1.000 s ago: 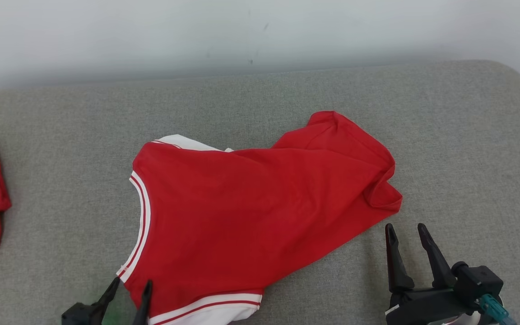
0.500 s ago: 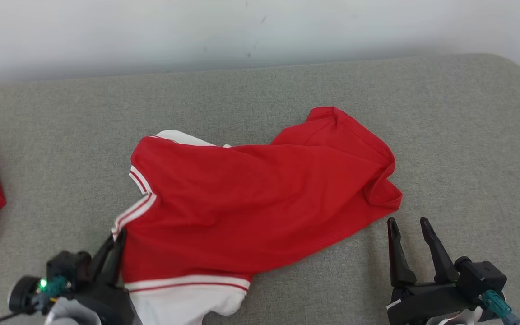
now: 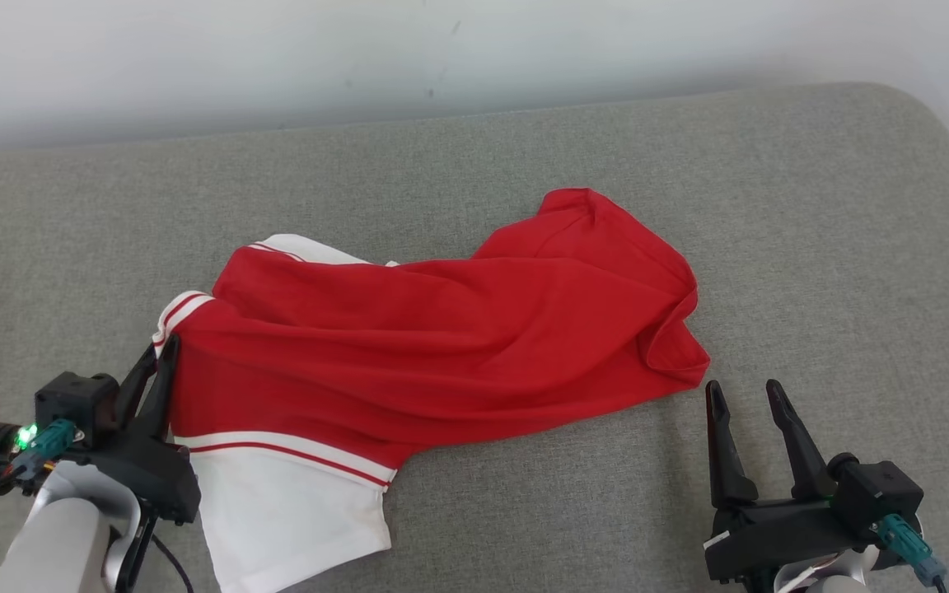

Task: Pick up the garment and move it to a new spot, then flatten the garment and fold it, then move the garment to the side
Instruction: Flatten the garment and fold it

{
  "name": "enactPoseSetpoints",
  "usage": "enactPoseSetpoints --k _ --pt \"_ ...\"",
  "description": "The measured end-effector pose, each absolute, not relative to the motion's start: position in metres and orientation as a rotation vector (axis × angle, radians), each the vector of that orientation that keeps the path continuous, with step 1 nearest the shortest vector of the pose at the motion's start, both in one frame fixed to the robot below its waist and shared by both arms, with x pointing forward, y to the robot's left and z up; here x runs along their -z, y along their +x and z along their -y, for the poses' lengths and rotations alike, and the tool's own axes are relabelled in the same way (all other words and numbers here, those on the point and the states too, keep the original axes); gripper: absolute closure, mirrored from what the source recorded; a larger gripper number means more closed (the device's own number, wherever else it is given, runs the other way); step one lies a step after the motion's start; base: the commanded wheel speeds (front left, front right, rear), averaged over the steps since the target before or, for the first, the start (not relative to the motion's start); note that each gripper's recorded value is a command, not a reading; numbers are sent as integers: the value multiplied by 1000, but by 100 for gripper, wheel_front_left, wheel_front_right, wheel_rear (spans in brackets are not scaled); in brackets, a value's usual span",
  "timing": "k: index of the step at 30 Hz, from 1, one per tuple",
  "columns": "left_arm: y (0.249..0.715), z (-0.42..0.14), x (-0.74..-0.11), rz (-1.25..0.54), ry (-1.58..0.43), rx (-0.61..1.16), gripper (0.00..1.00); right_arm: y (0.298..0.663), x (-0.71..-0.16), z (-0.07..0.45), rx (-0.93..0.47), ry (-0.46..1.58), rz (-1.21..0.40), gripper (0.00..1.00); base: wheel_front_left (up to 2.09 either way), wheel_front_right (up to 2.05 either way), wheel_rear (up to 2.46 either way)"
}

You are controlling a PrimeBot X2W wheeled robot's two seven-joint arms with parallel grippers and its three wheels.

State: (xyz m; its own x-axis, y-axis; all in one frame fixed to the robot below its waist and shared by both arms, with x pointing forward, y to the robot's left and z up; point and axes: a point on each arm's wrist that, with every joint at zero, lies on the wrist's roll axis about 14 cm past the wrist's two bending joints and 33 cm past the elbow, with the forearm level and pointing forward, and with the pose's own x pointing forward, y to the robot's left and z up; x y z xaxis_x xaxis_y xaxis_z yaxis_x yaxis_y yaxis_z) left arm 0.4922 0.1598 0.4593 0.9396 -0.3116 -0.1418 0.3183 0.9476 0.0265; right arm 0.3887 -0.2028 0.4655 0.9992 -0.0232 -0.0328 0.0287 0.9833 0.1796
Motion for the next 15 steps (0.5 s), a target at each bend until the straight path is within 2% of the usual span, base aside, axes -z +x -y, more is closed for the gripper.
enactPoseSetpoints --k 1,2,3,4,5,15 --pt "492 -160 -456 -146 53 321 100 388 -466 203 28 179 -31 0 0 0 0" --pt "491 -160 -454 -156 56 322 91 388 -466 204 29 179 -31 0 0 0 0" --pt "490 -159 -452 -162 58 323 52 387 -466 204 29 179 -30 0 0 0 0" --pt "490 -160 -451 -166 59 320 5 387 -467 204 30 178 -29 0 0 0 0" --pt "489 -162 -452 -165 51 311 0 386 -467 205 31 178 -26 0 0 0 0" --pt "469 -181 -483 -52 -14 215 0 381 -470 202 22 174 -22 0 0 0 0"
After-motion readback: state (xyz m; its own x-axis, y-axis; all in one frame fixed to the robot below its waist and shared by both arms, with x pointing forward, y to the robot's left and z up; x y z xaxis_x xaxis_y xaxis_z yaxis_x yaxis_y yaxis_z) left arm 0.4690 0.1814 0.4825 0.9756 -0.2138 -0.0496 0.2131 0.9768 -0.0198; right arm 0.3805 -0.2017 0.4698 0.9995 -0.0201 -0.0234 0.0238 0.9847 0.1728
